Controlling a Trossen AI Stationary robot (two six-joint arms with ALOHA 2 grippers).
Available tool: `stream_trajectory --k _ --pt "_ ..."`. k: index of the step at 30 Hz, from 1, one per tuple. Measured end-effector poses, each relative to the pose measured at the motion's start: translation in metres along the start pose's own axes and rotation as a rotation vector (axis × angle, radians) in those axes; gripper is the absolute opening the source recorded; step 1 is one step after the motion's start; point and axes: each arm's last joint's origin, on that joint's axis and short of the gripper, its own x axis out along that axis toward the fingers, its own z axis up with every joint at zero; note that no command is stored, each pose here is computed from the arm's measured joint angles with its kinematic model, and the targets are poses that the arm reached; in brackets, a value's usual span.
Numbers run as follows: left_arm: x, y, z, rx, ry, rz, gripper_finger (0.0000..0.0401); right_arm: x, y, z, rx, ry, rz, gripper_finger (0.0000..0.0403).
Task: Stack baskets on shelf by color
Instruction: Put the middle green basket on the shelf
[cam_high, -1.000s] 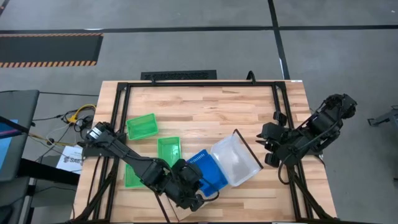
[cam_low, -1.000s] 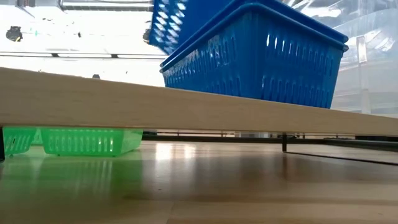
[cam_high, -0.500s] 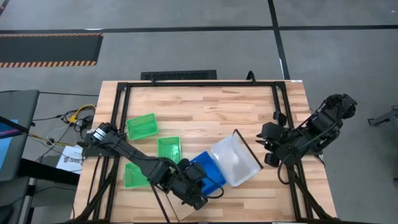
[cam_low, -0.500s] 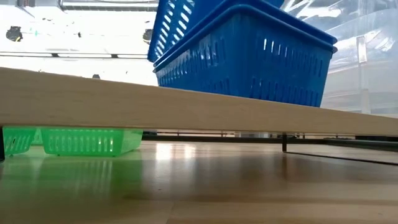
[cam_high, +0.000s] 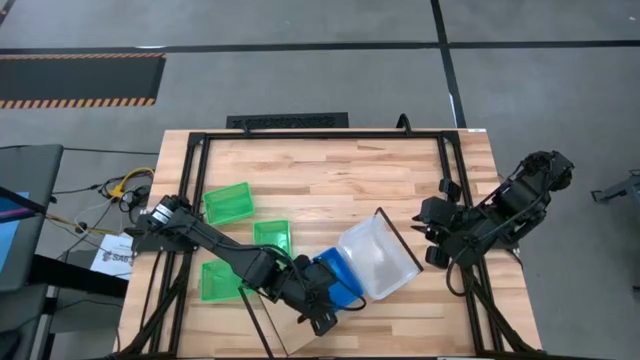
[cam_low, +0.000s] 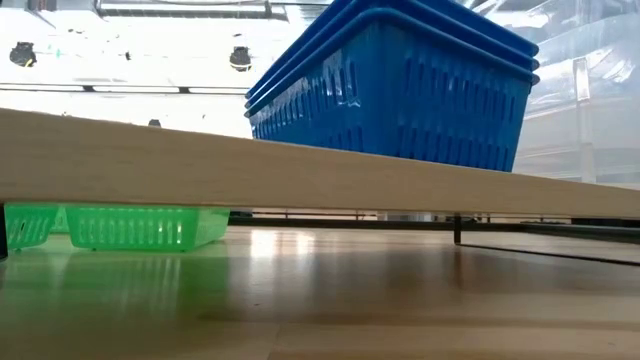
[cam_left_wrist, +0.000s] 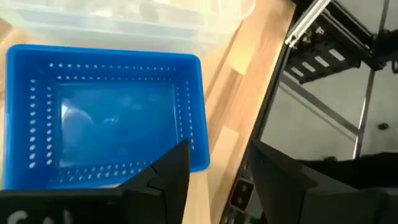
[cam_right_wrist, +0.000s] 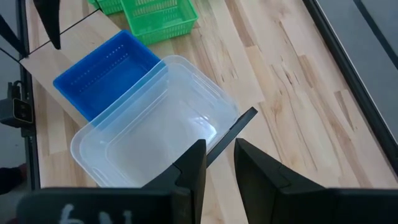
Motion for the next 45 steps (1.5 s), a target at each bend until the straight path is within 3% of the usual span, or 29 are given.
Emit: stream_trajectory --k 4,10,13,16,19,22,28,33,38,45 --pt "-0.029 -0.002 0.01 0.014 -0.037 0.081 0.0152 0.0 0.0 0.0 -0.002 0.0 0.0 0.0106" --pt "-0.094 0.021 0.016 0.108 -0.065 0.436 0.0153 0.0 0.0 0.0 0.002 0.0 -0.002 0.0106" --pt "-0.1 0.029 0.024 0.199 -0.054 0.416 0.0153 0.001 -0.001 0.001 0.007 0.0 -0.005 0.0106" --pt "-0.1 0.052 0.035 0.236 -0.018 0.48 0.0153 0.002 -0.002 0.002 0.026 -0.003 -0.008 0.0106" --pt "-0.086 0.084 0.038 0.305 0.062 0.538 0.0153 0.003 -0.004 0.004 0.04 -0.006 -0.013 0.0106" --pt "-0.083 0.128 0.036 0.28 0.179 0.592 0.0153 0.004 -0.005 0.006 0.051 -0.006 -0.021 0.0106" --pt "-0.074 0.192 0.024 0.2 0.146 0.492 0.0153 0.008 -0.01 0.01 0.093 -0.007 -0.042 0.0106" --pt "-0.062 0.233 0.006 0.242 0.165 0.418 0.0153 0.012 -0.015 0.015 0.126 -0.01 -0.062 0.0106" --pt "-0.042 0.258 -0.007 0.289 0.241 0.36 0.0153 0.015 -0.019 0.018 0.155 -0.015 -0.075 0.0106" --pt "-0.017 0.267 -0.009 0.371 0.287 0.361 0.0153 0.017 -0.023 0.021 0.175 -0.014 -0.091 0.0106"
